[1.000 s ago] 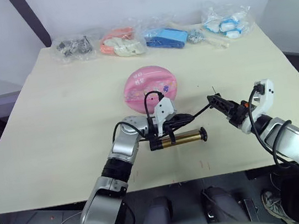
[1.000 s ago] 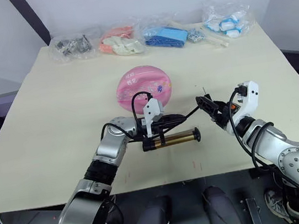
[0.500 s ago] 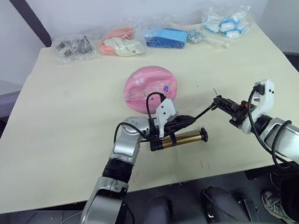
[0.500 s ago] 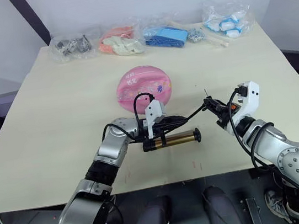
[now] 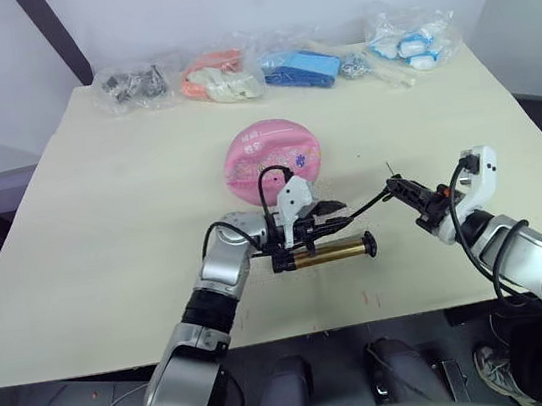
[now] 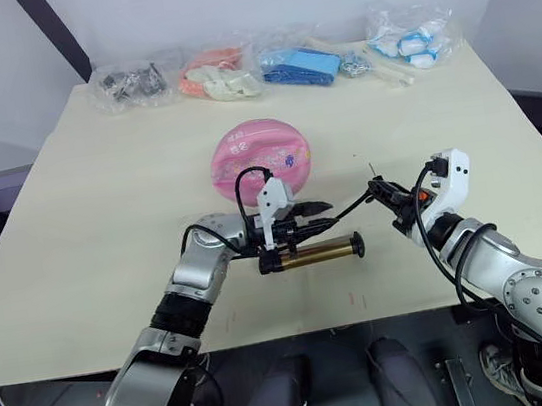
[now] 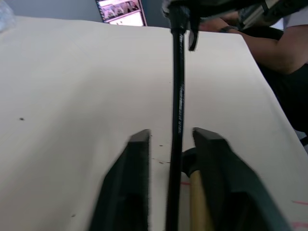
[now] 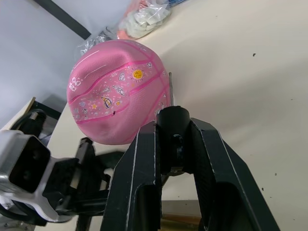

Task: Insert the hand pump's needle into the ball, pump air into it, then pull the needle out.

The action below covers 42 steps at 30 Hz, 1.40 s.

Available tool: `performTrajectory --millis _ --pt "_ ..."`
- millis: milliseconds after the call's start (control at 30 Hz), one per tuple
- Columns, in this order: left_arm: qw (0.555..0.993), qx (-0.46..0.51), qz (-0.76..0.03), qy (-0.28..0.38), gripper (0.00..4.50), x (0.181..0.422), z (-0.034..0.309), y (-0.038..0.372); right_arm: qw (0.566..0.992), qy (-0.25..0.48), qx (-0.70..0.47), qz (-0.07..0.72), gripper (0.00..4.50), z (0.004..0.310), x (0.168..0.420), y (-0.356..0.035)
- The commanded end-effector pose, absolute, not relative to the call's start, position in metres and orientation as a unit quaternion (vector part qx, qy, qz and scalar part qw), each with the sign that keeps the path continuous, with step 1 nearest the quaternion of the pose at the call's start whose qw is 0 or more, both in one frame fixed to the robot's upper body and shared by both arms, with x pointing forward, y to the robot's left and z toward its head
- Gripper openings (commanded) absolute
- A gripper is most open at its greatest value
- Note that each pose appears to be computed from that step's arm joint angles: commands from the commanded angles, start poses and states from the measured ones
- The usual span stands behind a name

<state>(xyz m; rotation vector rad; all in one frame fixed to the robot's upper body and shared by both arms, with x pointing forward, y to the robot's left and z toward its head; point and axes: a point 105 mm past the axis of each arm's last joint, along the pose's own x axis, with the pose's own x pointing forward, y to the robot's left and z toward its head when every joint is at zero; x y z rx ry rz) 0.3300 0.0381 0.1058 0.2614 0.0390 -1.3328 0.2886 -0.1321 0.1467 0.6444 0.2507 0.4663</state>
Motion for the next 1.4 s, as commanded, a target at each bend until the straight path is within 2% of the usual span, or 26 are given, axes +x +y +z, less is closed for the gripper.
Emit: performTrajectory --millis 33,100,133,400,633,700,900,1167,1400 --pt "0.774 0.114 -0.623 -0.016 3.39 0.321 0.127 0.039 0.913 0.096 0.303 0.255 0.33 0.161 0.285 -0.130" --pt "0.774 0.111 -0.622 -0.021 4.28 0.316 0.134 0.043 0.912 0.090 0.299 0.266 0.33 0.164 0.283 -0.130" --pt "0.778 0.109 -0.618 -0.024 4.43 0.315 0.138 0.047 0.912 0.087 0.294 0.273 0.33 0.165 0.282 -0.130" --pt "0.809 0.114 -0.573 -0.061 4.43 0.315 0.170 0.080 0.910 0.074 0.255 0.319 0.33 0.169 0.275 -0.132" --pt "0.844 0.121 -0.518 -0.072 4.43 0.324 0.189 0.116 0.907 0.059 0.192 0.369 0.33 0.170 0.264 -0.132" --pt "0.860 0.126 -0.489 -0.067 4.43 0.332 0.191 0.134 0.902 0.035 0.176 0.392 0.33 0.178 0.261 -0.127" --pt "0.884 0.170 -0.434 -0.047 4.43 0.354 0.190 0.174 0.909 -0.052 -0.007 0.414 0.33 0.180 0.259 -0.127" --pt "0.891 0.163 -0.420 -0.058 4.43 0.372 0.207 0.183 0.900 -0.116 -0.060 0.417 0.33 0.181 0.261 -0.123" --pt "0.891 0.182 -0.414 -0.048 4.43 0.384 0.210 0.187 0.893 -0.130 -0.081 0.424 0.33 0.180 0.261 -0.120"
